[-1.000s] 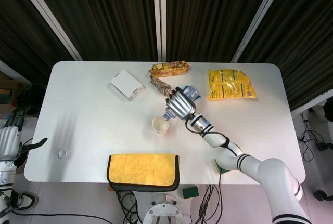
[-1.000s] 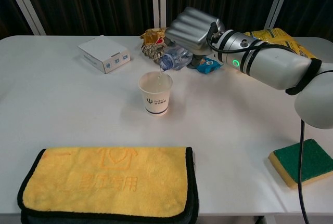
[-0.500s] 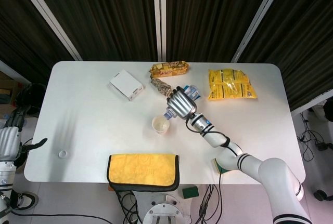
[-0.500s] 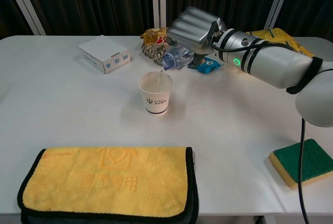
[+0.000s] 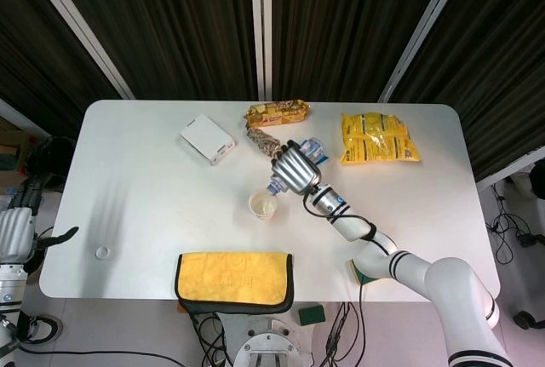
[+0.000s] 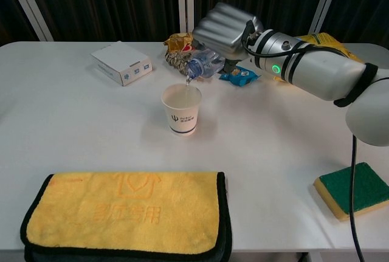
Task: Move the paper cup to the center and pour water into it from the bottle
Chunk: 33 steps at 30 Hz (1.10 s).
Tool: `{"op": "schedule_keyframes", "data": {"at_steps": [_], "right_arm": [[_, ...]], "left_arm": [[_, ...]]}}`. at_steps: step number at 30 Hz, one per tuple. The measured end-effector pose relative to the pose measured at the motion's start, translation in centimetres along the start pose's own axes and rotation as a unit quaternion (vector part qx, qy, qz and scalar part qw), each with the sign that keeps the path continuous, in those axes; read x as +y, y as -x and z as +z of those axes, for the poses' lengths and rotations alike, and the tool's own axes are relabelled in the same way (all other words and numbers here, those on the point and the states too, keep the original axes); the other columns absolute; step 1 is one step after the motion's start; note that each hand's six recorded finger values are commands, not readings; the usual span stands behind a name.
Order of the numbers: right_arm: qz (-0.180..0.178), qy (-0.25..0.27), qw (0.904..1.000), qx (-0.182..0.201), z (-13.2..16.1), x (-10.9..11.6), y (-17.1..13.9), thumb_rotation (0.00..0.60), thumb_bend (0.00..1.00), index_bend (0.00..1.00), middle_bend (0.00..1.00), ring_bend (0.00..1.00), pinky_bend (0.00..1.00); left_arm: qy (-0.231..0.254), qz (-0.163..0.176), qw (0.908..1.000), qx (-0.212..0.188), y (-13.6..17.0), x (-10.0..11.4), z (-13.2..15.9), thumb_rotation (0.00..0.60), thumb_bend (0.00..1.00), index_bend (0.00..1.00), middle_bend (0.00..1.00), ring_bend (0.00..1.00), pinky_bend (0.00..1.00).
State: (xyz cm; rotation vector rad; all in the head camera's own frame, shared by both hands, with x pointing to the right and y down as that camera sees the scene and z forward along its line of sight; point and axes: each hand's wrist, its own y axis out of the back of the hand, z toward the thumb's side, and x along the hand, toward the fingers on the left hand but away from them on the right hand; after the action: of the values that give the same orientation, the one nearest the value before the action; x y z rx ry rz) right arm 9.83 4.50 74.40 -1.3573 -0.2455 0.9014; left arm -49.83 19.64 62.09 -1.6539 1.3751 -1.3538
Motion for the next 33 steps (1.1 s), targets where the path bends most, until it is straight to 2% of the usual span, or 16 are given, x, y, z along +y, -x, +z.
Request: {"op": "schedule_keyframes", "data": {"at_steps": [12, 23, 29, 33], "right_arm": [[-0.002, -0.001, 1.0, 0.0, 0.15, 0.32, 0.15, 0.6, 0.38, 0.86, 0.64, 0.5, 0.5], [0.009, 0.043, 0.999, -0.007, 0.65, -0.3, -0.12, 0.6, 0.38, 0.86, 0.63, 0.5, 0.5], [0.014, 0.117, 0.9928, -0.019, 0.67, -0.22, -0.37, 0.6, 0.38, 0.86, 0.63, 0.5, 0.5], [0.012, 0.191, 0.9812, -0.025, 0.51, 0.43, -0.68, 0.6, 0.38, 0.86, 0.63, 0.5, 0.5]], "left_arm": [[-0.001, 0.0, 1.0, 0.001, 0.07, 0.06, -0.18, 0.6, 0.04, 0.05, 0.09, 0.01, 0.17], [-0.001, -0.006, 1.0, 0.004, 0.1, -0.16, -0.42, 0.6, 0.04, 0.05, 0.09, 0.01, 0.17], [-0.002, -0.008, 1.0, 0.004, 0.07, -0.27, -0.47, 0.6, 0.04, 0.05, 0.09, 0.01, 0.17], [-0.003, -0.011, 0.9999, 0.008, 0.16, -0.39, -0.7, 0.6, 0.04, 0.05, 0.09, 0.01, 0.17]]}}
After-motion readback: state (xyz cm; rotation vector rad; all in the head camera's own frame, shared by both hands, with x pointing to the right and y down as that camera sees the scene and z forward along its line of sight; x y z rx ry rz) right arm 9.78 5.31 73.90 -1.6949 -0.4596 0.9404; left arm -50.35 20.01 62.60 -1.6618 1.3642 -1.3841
